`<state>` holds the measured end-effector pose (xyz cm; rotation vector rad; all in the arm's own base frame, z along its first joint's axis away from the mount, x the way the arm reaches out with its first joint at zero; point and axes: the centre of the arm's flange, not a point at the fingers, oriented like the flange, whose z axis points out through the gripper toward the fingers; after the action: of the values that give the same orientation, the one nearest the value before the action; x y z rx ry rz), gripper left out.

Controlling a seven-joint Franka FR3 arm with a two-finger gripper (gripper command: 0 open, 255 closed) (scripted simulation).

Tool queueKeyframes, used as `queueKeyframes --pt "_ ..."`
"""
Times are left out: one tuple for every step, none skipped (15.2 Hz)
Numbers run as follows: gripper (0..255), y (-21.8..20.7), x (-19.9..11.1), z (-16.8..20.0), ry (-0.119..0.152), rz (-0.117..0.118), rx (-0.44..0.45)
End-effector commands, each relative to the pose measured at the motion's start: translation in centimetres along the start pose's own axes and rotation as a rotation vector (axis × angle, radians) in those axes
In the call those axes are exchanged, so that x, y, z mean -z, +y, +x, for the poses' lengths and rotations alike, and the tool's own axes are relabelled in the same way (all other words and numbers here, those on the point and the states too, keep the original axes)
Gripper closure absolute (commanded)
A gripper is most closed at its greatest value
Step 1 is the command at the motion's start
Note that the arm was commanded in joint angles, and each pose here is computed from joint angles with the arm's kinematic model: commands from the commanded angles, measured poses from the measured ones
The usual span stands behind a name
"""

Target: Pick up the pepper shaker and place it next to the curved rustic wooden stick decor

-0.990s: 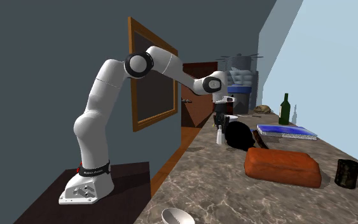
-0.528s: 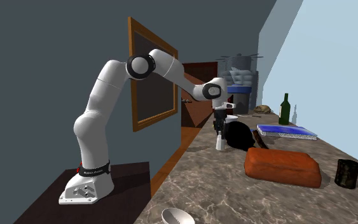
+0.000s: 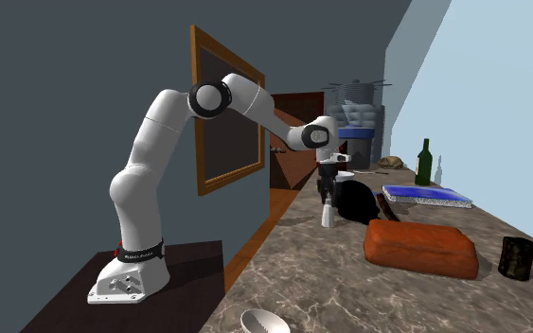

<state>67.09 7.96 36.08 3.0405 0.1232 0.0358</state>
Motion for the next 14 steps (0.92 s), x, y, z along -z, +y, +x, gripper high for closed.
queueKeyframes --pt "0 0.0 0.0 0.0 0.0 0.0 0.0" --pt "0 0.0 0.0 0.0 0.0 0.0 0.0" --pt "0 0.0 0.0 0.0 0.0 0.0 0.0" --pt "0 0.0 0.0 0.0 0.0 0.0 0.0" --pt "0 0.0 0.0 0.0 0.0 0.0 0.0" --pt "0 0.0 1.3 0.0 0.0 0.0 0.0" --pt "0 0.0 2.6 0.0 0.0 0.0 0.0" --pt "0 0.0 4.0 0.0 0.0 0.0 0.0" --pt "0 0.0 5.0 0.0 0.0 0.0 0.0" --pt "0 0.0 5.0 0.0 0.0 0.0 0.0" --pt "0 0.0 5.0 0.0 0.0 0.0 0.0" --pt "0 0.0 5.0 0.0 0.0 0.0 0.0" --pt "0 0.0 5.0 0.0 0.0 0.0 0.0" --pt "0 0.0 5.0 0.0 0.0 0.0 0.0"
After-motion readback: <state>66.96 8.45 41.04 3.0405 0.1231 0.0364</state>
